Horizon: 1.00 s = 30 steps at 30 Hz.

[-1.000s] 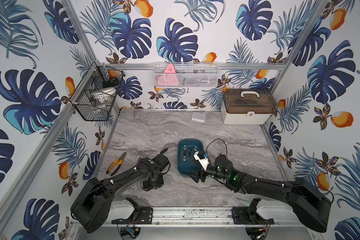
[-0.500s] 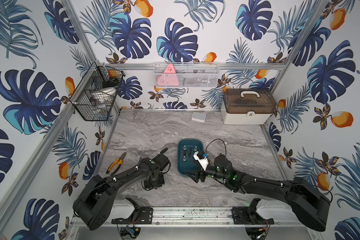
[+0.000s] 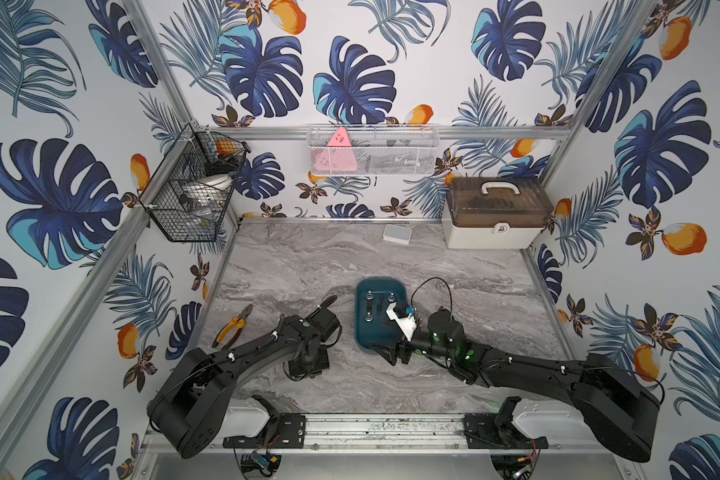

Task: Put the chess pieces into the storage box
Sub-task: Pick up the chess piece at the center of the board.

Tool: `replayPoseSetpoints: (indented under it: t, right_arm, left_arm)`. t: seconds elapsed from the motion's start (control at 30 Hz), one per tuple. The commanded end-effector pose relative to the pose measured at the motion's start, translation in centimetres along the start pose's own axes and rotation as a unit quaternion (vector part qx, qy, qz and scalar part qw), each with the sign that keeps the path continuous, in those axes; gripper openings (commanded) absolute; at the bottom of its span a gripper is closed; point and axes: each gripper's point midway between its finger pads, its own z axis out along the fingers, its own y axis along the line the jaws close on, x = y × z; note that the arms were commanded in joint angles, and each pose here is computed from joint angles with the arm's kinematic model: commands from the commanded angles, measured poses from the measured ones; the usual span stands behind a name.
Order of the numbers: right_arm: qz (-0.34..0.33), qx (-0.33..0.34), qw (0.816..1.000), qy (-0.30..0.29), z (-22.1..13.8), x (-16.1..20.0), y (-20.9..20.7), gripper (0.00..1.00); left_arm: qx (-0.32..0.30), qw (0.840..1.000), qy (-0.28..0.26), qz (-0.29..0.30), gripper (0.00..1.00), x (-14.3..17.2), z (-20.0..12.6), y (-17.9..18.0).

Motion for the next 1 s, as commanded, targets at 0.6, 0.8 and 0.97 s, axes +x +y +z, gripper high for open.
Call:
replayPoseSetpoints:
  t: [0.6,0.8,0.97]
  right_arm:
    - [0.0,0.021,1.0,-0.007,0.0,-0.5,-0.5,0.86]
    - [0.036,0.1,0.993,-0.044,-1.6,-1.5,-3.4,0.86]
    - [0.094,0.165,0.979,-0.067,-3.8,-1.6,-7.3,0.86]
  left_arm:
    - [0.016,0.999,-0.028,0.03,0.1,-1.7,-2.1,-1.4]
    - [0.017,0.995,-0.068,0.066,0.1,-4.5,-5.8,-3.8]
    - [0.019,0.988,-0.103,0.115,0.1,-6.9,-8.9,-8.1]
